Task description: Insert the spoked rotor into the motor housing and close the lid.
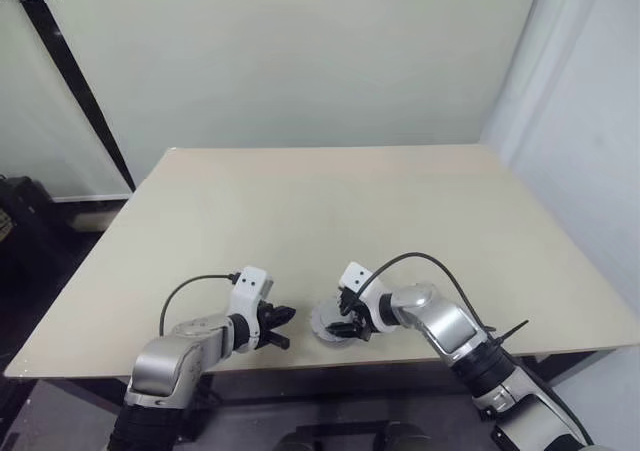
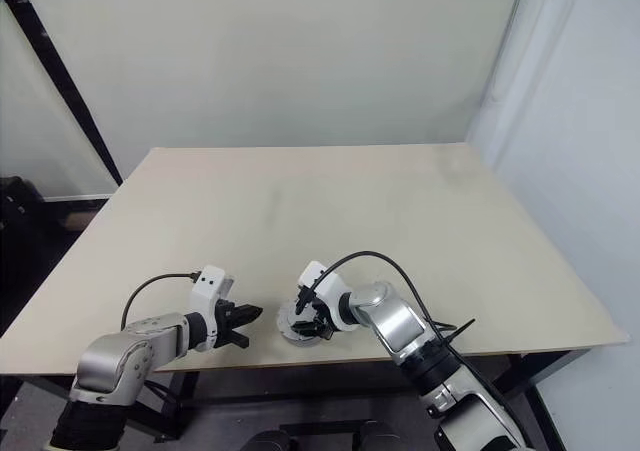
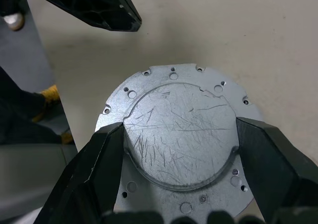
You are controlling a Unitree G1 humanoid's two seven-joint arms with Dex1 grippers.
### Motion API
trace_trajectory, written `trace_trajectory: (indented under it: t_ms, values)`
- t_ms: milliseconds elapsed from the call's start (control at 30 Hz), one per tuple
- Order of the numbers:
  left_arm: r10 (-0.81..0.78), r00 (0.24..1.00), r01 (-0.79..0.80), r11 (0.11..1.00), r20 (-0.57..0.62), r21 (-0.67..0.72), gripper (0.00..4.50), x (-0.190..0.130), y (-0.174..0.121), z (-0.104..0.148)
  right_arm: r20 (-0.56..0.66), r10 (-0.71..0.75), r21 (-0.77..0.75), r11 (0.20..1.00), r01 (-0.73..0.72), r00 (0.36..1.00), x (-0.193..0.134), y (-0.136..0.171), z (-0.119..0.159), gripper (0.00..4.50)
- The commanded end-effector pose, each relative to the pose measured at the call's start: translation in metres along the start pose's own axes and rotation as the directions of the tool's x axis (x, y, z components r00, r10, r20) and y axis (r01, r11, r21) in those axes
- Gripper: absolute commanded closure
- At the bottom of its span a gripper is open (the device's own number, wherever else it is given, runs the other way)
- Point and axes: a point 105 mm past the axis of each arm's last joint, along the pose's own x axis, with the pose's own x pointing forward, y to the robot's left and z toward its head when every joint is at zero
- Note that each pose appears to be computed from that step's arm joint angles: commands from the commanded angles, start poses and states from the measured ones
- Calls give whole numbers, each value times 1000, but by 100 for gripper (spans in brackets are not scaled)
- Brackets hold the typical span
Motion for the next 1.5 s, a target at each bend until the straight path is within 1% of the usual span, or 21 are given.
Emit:
trace_trajectory:
  t_ms: [33, 367, 500, 700, 867, 1000, 1333, 1500]
  values:
    - [-24, 999, 22, 998, 48, 50, 450, -1, -8, 16, -11, -46, -44, 998, 46, 999, -3, -6, 4, 129]
    - [-34, 999, 31, 998, 43, 56, 450, 0, -11, 16, -57, -68, -74, 995, 63, 996, -2, -5, -2, 129]
    - [-50, 998, 48, 997, 44, 60, 450, 4, -17, 17, -93, -68, -85, 995, 60, 993, -1, -6, -7, 129]
    - [-68, 997, 65, 995, 40, 70, 450, 10, -22, 18, -135, -75, -56, 996, 68, 988, -2, -10, -11, 129]
    - [-93, 995, 90, 992, 26, 89, 450, 17, -28, 18, -187, -45, -80, 996, 30, 981, -3, -10, -16, 129]
    - [-101, 995, 99, 990, 16, 99, 450, 20, -31, 16, -200, -20, -85, 996, 3, 980, -4, -11, -17, 129]
    - [-109, 994, 110, 987, -12, 117, 450, 26, -33, 13, -218, -8, -83, 996, -10, 976, -2, -13, -18, 129]
    - [-115, 992, 120, 986, -47, 119, 450, 32, -35, 5, -217, -7, -82, 997, -11, 976, -1, -12, -18, 129]
